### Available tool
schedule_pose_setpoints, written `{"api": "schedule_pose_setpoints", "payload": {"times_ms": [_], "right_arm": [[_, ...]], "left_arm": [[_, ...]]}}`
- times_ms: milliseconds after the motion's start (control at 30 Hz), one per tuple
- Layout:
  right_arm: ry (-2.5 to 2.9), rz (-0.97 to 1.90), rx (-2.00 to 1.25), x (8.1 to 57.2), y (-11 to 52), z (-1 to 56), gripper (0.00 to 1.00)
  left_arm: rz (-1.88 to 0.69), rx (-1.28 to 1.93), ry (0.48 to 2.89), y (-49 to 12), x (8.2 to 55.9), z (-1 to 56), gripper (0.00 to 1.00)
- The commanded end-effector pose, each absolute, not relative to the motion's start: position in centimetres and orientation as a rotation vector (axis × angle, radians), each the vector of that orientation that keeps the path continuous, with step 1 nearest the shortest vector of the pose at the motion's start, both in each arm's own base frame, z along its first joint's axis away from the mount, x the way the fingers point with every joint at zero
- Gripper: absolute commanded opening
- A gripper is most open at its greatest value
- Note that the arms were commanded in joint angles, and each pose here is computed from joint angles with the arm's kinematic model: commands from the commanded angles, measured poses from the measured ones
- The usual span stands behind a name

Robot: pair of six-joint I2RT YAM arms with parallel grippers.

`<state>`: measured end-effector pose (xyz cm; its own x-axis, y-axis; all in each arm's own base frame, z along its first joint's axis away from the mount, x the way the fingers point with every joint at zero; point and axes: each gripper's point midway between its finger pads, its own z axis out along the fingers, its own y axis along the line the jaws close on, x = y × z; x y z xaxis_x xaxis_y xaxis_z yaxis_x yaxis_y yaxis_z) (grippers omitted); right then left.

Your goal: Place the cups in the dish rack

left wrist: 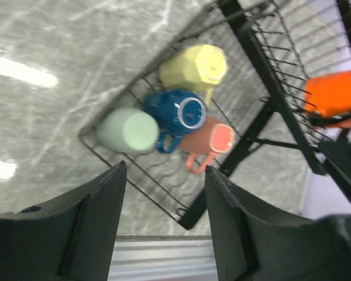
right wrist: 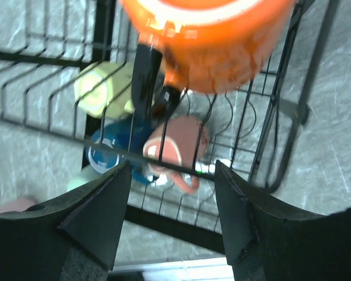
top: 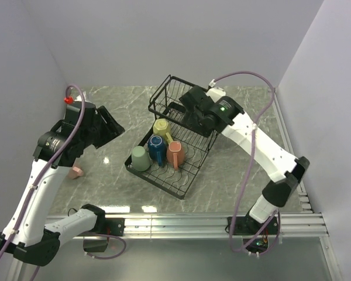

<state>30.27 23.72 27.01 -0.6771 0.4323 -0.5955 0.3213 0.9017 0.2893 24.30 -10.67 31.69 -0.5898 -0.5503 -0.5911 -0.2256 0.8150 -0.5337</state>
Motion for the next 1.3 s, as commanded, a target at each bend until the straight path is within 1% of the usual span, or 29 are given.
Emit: {"api": "schedule_pose_setpoints", "payload": {"times_ms": [0, 100, 167, 200, 333, 467, 600, 700, 800, 900, 967, 1133, 1267], "right_arm": [[2.336, 0.244, 0.481, 27.1, 21.8, 30.2, 0.66], [2.29, 0.311, 0.445, 26.3, 21.3, 32.0, 0.65], [2.233, 0.398, 0.378, 25.8, 21.5, 33.7, 0.65], [2.219, 0.436, 0.348, 25.5, 21.7, 34.1, 0.65], [2.141, 0.543, 0.19, 24.3, 21.4, 35.5, 0.65], [2.177, 0.518, 0.119, 22.7, 20.1, 33.3, 0.65], [2.217, 0.574, 0.047, 20.8, 20.0, 30.6, 0.64], [2.251, 0.64, -0.018, 19.1, 20.3, 28.3, 0.64], [2.273, 0.672, -0.093, 18.3, 20.7, 26.2, 0.64], [2.287, 0.657, -0.164, 18.1, 20.9, 24.7, 0.64], [2.289, 0.636, -0.221, 18.3, 21.1, 24.3, 0.64], [2.284, 0.642, -0.302, 18.9, 21.5, 23.9, 0.64], [2.299, 0.628, -0.291, 19.7, 20.6, 23.2, 0.64]], "left_arm": [[-0.392, -0.586, 2.19, -8.3, 24.5, 31.2, 0.62], [-0.319, -0.644, 2.197, -6.2, 25.2, 30.4, 0.62], [-0.272, -0.673, 2.215, -4.7, 25.7, 29.4, 0.62], [-0.237, -0.726, 2.204, -3.2, 26.1, 29.0, 0.62], [-0.125, -0.858, 2.225, -0.3, 27.1, 26.0, 0.61], [-0.076, -0.976, 2.232, 2.1, 27.8, 23.5, 0.61], [0.139, -1.035, 2.249, 5.2, 27.8, 21.8, 0.61], [0.238, -1.07, 2.286, 6.4, 27.4, 21.1, 0.6], [0.318, -1.114, 2.269, 7.8, 27.4, 21.7, 0.6], [0.368, -1.143, 2.237, 9.0, 27.8, 22.8, 0.6], [0.387, -1.118, 2.264, 9.4, 27.9, 22.6, 0.6], [0.42, -1.127, 2.325, 10.8, 27.9, 20.4, 0.59], [0.419, -1.162, 2.377, 11.3, 28.1, 17.7, 0.59]]}}
